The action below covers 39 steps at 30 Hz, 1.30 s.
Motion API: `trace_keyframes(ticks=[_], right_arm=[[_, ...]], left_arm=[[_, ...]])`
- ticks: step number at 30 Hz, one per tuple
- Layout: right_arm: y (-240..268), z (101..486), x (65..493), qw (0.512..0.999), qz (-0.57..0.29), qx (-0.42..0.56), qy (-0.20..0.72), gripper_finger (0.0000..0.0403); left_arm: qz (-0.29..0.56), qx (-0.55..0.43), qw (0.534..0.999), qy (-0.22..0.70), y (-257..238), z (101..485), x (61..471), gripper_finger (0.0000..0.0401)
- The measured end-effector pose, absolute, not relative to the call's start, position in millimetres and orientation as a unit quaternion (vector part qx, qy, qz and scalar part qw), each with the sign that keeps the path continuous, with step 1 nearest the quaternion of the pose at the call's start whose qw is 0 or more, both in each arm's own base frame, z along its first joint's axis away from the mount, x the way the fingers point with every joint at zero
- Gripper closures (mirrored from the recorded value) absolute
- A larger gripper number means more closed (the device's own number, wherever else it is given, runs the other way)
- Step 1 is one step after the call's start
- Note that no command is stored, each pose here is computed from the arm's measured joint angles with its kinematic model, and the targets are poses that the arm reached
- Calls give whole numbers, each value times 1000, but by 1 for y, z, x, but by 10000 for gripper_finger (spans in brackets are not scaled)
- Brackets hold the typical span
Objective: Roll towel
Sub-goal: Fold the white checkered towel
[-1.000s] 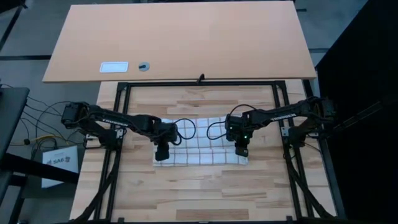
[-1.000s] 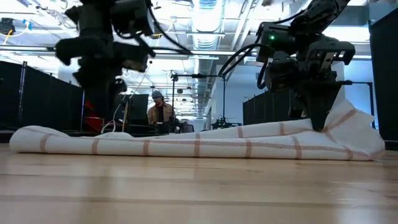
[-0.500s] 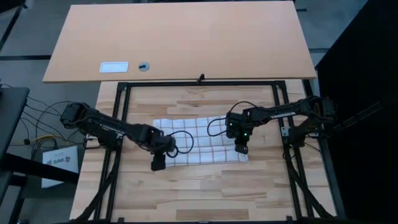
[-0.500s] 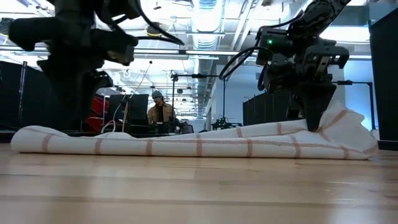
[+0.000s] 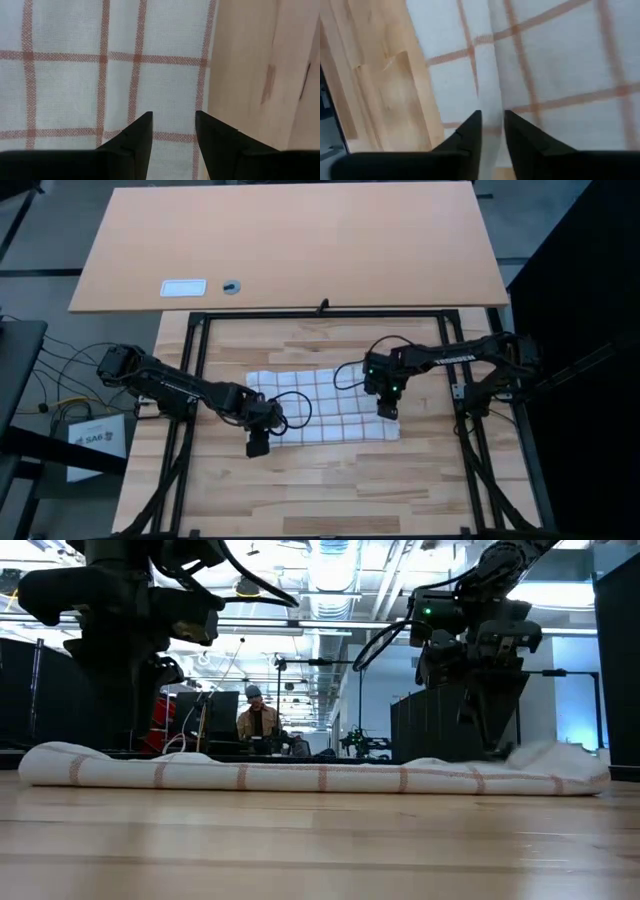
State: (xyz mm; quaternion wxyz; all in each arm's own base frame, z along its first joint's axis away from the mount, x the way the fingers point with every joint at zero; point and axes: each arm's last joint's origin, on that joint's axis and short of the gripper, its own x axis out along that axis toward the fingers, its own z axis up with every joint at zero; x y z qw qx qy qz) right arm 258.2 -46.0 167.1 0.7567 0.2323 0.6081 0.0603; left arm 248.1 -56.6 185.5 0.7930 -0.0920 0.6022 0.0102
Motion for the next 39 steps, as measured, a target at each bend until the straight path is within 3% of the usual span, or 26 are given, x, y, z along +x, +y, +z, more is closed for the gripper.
trace_keyframes(ticks=[8,15,23,32,39], right_arm=[[-54,188,258,749,31,174,638,258],[7,212,254,768,58,114,628,259],[64,218,246,790,12,48,611,254],[90,206,243,825,7,14,566,252],[87,195,238,820,-7,11,573,252]], left_arm=[[16,-91,794,601,-57,185,248,269],[15,-94,790,606,-72,189,245,269],[45,-17,804,592,-101,205,236,269],[104,15,811,576,-130,191,228,269],[118,76,795,590,-139,171,244,269]])
